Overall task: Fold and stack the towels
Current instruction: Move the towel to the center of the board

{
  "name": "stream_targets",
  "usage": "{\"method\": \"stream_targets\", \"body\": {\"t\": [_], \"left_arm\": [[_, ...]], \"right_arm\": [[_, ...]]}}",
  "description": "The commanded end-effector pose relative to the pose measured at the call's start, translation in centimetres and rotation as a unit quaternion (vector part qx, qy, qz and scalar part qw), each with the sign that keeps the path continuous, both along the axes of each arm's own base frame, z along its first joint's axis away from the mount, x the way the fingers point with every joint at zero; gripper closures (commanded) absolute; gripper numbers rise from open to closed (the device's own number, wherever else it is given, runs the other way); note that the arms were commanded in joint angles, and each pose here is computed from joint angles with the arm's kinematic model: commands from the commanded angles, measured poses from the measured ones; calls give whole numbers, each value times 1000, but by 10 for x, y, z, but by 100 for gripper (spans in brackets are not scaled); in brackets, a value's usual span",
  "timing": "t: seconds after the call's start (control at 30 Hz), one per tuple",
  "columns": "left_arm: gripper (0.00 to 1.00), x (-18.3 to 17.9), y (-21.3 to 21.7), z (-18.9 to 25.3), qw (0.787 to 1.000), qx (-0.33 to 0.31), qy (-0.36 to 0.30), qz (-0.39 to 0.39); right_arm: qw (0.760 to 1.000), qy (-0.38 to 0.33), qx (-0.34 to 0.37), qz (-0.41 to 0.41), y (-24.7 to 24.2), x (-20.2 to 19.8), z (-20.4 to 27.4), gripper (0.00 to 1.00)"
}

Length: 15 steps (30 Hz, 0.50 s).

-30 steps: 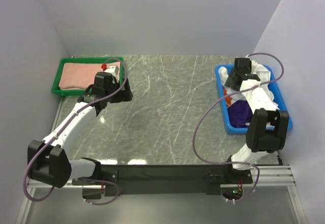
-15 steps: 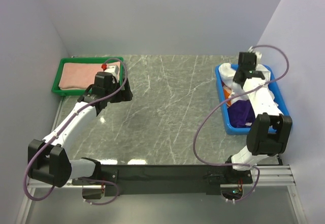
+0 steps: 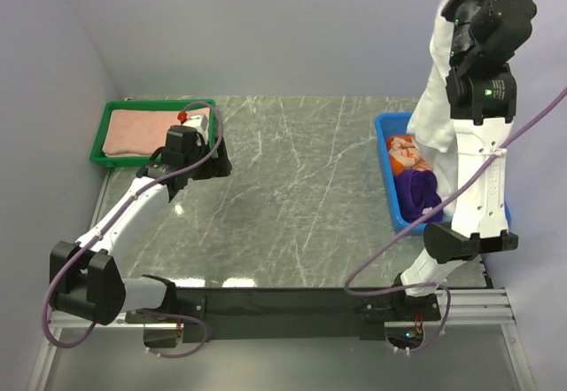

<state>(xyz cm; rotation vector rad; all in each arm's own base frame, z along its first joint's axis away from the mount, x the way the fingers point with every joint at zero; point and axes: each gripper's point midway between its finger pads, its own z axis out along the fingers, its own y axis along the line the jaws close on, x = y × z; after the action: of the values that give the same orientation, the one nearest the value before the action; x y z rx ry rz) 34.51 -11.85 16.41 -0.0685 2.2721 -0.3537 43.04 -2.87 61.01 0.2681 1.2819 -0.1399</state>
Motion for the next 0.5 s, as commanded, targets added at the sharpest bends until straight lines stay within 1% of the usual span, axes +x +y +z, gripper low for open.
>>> {"method": "stream_targets", "body": {"t": [0.0,0.03,0.1,0.13,0.23,0.3,0.33,0.37,0.4,0.43,0.47], "left_arm": [[5,11,-2,14,1000,-1,-25,-1],[5,11,-2,14,1000,-1,-26,0],[6,11,-2,13,1000,0,-23,-1],[6,12,-2,13,1000,0,-23,-1],[6,11,-2,12,1000,1,-22,-1],[6,11,-1,13,1000,1,-23,1],[6,13,5,15,999,9,-27,16],[6,14,9,15,999,16,-29,26],[6,14,14,16,999,17,-30,39],[6,15,18,17,998,18,-31,48],[6,15,22,18,998,19,-31,58]], "right_arm": [[988,-106,-74,90,65,-3,54,100],[980,-151,-81,104,79,-12,75,100],[966,-192,-102,142,106,-21,94,100],[957,-209,-102,173,127,-29,102,100],[934,-230,-100,254,175,-37,108,100],[922,-214,-103,304,205,-36,95,100],[916,-193,-102,336,229,-39,81,100],[909,-182,-104,359,241,-46,74,100],[905,-129,-114,390,264,-36,37,100],[898,-104,-114,413,280,-41,18,100],[884,-94,-121,441,296,-64,10,100]]}}
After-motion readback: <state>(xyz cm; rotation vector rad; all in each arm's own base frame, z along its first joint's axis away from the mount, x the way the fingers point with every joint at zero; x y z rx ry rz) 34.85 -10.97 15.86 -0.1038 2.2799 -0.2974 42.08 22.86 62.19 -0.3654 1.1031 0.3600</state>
